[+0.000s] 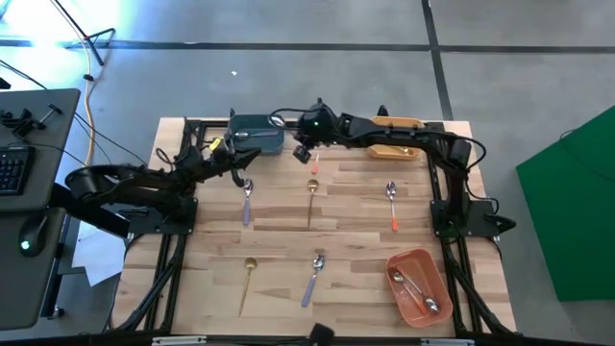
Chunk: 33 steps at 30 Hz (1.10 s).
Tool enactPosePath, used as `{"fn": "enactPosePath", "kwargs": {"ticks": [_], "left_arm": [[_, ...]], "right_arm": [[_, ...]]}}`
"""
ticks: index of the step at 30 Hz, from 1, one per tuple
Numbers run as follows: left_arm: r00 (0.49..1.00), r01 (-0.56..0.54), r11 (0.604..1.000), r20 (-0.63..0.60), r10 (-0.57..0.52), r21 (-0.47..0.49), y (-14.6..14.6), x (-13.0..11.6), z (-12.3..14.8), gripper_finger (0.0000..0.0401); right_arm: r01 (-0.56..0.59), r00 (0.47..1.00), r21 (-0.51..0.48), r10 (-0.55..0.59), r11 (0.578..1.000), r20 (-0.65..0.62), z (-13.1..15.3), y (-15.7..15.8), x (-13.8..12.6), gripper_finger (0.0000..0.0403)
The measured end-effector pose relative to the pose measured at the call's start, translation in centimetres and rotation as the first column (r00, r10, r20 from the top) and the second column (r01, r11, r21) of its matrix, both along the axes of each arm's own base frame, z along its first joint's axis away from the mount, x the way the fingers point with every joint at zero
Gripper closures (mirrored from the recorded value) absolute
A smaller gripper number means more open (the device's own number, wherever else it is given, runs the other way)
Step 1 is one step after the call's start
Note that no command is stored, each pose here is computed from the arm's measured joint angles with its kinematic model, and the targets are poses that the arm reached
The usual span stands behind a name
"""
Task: Sort silverware by color (type)
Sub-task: Put the top center violet spoon into the dark green bin
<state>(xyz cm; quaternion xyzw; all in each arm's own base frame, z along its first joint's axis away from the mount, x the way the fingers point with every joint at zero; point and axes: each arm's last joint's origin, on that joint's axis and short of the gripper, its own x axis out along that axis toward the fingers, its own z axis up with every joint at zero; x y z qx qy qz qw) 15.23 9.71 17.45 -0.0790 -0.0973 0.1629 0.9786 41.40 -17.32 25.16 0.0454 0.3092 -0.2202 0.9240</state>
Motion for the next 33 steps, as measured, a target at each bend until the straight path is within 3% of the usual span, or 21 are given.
{"fn": "enactPosePath", "kwargs": {"ticks": [3, 10, 18, 20, 24, 33], "left_arm": [[1.0, 0.002, 1.0, 0.002, -0.002, 0.001, 0.0, 0.0, 0.1, 0.0401], [1.0, 0.004, 1.0, 0.013, -0.004, 0.0, -0.1, -0.1, 0.2, 0.0401], [1.0, 0.004, 1.0, 0.008, -0.004, -0.004, -0.1, -0.1, 0.2, 0.0401], [1.0, 0.004, 1.0, 0.006, -0.004, -0.004, -0.1, -0.1, 0.2, 0.0401], [1.0, 0.004, 1.0, -0.003, -0.004, -0.005, -0.1, -0.1, 0.1, 0.0401], [1.0, 0.003, 1.0, -0.006, -0.003, -0.003, -0.1, -0.1, 0.1, 0.0401]], "right_arm": [[-0.015, 0.998, -0.029, 0.017, 0.999, 0.059, 0.8, -0.6, 1.3, 0.0374], [-0.06, 0.996, -0.056, 0.064, 0.997, 0.06, 0.5, -2.6, 5.7, 0.0373], [-0.125, 0.992, -0.012, 0.126, 0.992, 0.029, -1.9, -4.7, 10.3, 0.0372], [-0.132, 0.988, -0.021, 0.133, 0.991, 0.077, -2.8, -4.9, 10.6, 0.0372], [-0.107, 0.994, 0.06, 0.104, 0.992, 0.043, -4.8, -5.3, 10.2, 0.0371], [-0.101, 0.994, 0.065, 0.098, 0.993, 0.047, -5.1, -5.5, 10.1, 0.037]]}}
